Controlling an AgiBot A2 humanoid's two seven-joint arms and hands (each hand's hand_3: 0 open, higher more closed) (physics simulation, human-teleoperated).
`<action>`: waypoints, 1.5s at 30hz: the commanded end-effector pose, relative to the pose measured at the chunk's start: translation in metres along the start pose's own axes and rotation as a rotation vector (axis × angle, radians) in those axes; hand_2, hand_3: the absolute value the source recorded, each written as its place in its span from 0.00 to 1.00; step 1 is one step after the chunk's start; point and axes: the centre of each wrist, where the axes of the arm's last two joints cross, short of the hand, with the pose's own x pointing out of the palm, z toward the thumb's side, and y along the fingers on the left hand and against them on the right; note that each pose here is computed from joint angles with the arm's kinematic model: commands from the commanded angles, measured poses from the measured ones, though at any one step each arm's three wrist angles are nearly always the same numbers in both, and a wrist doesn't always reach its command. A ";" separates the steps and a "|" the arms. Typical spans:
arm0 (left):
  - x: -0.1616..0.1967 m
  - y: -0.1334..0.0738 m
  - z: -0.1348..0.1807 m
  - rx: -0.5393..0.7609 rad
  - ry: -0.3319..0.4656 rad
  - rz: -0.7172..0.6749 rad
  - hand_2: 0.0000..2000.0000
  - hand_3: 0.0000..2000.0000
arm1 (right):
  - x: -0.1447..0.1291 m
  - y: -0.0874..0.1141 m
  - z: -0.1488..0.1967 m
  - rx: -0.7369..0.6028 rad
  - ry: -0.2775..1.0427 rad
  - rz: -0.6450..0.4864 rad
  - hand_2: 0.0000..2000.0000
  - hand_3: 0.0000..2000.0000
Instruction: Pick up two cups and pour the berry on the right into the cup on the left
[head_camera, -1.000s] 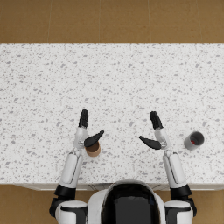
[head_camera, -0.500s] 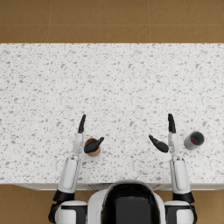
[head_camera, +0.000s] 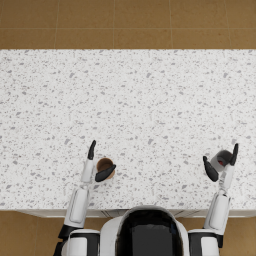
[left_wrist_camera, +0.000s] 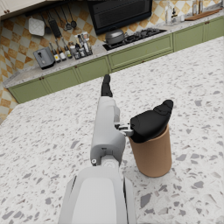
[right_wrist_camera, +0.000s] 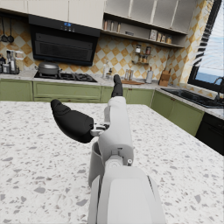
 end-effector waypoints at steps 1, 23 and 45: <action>0.003 -0.017 0.004 -0.006 0.014 -0.030 0.00 0.00 | -0.013 0.009 -0.008 0.042 0.008 -0.061 0.00 0.00; 0.022 -0.027 -0.043 -0.189 -0.034 -0.062 0.00 0.00 | -0.013 0.018 -0.104 0.399 -0.032 -0.093 0.00 0.00; 0.047 0.009 -0.001 0.005 -0.122 -0.120 1.00 0.64 | 0.050 -0.006 -0.031 0.104 -0.106 0.172 1.00 0.64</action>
